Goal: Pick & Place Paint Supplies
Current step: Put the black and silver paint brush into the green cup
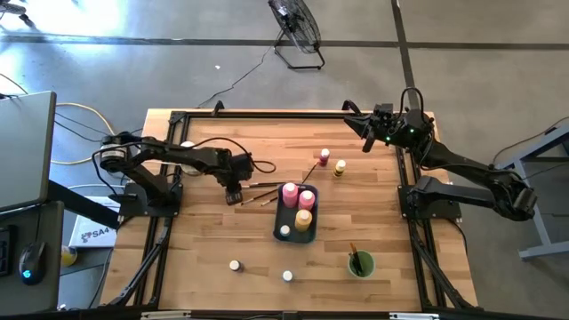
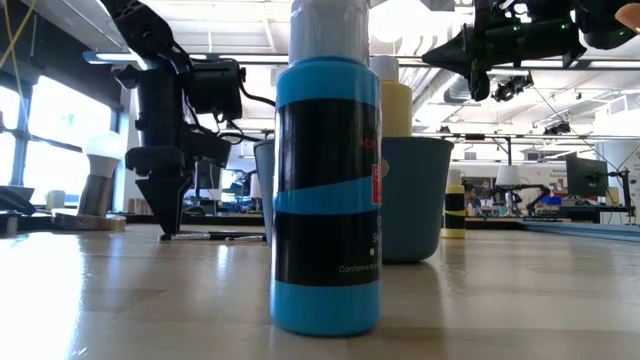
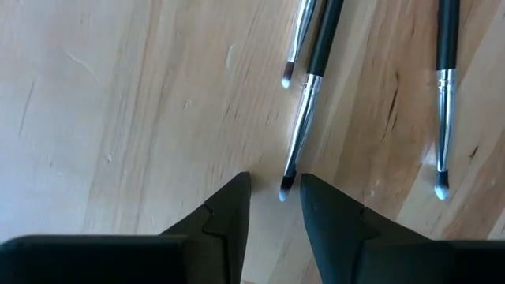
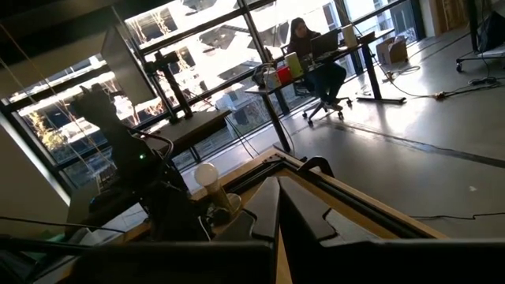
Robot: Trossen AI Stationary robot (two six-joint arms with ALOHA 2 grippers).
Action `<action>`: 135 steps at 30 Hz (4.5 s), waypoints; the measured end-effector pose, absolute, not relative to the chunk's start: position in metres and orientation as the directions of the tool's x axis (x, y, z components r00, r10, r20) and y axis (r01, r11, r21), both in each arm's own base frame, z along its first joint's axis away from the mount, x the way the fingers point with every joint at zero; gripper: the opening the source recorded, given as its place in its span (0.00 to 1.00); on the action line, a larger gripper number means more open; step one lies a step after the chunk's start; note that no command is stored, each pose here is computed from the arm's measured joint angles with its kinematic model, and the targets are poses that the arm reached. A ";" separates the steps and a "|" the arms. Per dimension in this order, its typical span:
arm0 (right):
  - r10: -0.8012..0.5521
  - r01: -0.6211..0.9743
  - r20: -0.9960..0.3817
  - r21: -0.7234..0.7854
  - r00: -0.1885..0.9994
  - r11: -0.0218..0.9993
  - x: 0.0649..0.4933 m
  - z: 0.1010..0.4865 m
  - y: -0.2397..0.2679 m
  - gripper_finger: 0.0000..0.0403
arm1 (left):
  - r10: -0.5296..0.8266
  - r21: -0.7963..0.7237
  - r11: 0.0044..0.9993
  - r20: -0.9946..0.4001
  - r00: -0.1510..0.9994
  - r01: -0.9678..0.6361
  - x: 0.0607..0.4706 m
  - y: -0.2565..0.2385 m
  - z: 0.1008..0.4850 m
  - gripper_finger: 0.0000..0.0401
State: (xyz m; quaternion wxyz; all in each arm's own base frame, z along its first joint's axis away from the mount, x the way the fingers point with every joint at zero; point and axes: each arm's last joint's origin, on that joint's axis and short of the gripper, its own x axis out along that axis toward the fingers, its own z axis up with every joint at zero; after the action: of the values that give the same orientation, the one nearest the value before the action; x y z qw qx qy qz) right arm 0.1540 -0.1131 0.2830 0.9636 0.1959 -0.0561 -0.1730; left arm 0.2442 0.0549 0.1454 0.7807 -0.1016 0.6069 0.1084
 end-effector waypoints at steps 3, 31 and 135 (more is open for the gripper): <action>-0.355 0.312 0.040 0.397 0.934 0.863 0.154 0.283 -0.113 0.00 | 0.042 -0.030 0.956 -0.970 0.238 -0.293 0.244 0.055 0.145 0.24; -0.355 0.312 0.040 0.397 0.934 0.863 0.154 0.283 -0.113 0.00 | -0.057 -0.117 0.962 -0.970 0.238 -0.248 0.239 0.051 0.169 0.00; -0.349 0.112 -0.348 -0.551 0.870 0.827 0.290 0.344 0.046 0.00 | 0.022 -0.129 0.903 -0.939 0.342 -0.411 0.347 0.010 0.403 0.00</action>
State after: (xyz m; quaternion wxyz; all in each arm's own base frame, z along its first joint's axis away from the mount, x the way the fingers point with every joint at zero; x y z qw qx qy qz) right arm 0.2903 0.0459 0.3437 0.9295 -0.2665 0.2226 -0.1242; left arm 0.3467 0.0101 0.4030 0.8004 -0.1744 0.5573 0.1352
